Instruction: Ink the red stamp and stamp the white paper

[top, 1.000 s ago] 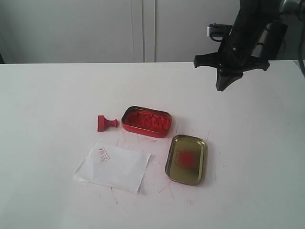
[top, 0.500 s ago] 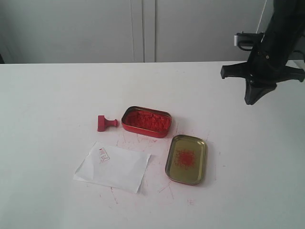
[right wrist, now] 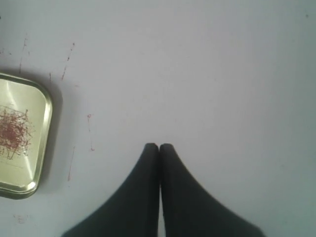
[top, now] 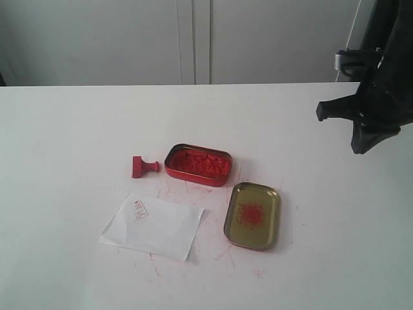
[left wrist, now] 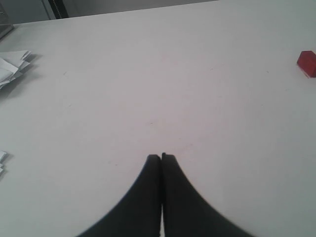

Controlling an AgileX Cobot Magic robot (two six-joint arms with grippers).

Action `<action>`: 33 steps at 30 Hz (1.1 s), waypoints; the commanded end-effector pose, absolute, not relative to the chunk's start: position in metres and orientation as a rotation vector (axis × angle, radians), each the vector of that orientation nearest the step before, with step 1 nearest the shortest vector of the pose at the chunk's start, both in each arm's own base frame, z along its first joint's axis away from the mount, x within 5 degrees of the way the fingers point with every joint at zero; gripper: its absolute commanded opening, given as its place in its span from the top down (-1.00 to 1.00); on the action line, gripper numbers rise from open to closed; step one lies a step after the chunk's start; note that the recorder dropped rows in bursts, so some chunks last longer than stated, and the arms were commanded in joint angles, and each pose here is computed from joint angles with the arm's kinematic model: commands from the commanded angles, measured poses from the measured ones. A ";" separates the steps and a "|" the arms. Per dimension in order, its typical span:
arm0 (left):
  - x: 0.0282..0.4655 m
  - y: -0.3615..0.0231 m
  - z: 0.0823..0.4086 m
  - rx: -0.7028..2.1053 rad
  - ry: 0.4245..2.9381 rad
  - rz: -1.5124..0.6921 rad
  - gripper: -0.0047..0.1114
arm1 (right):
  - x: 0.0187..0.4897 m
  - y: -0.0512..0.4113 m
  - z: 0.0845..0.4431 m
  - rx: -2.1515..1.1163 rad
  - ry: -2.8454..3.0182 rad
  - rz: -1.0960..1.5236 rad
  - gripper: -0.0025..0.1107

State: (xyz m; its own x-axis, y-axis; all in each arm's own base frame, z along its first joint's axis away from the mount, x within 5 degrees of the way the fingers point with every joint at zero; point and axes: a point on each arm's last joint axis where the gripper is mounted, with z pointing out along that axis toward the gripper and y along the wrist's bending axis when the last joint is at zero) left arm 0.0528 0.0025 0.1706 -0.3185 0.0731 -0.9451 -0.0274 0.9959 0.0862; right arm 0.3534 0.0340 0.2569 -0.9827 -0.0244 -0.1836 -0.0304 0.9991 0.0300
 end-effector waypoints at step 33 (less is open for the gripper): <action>0.053 0.002 0.170 0.033 1.890 0.095 0.92 | 0.240 0.015 0.305 -0.109 2.514 -0.047 0.96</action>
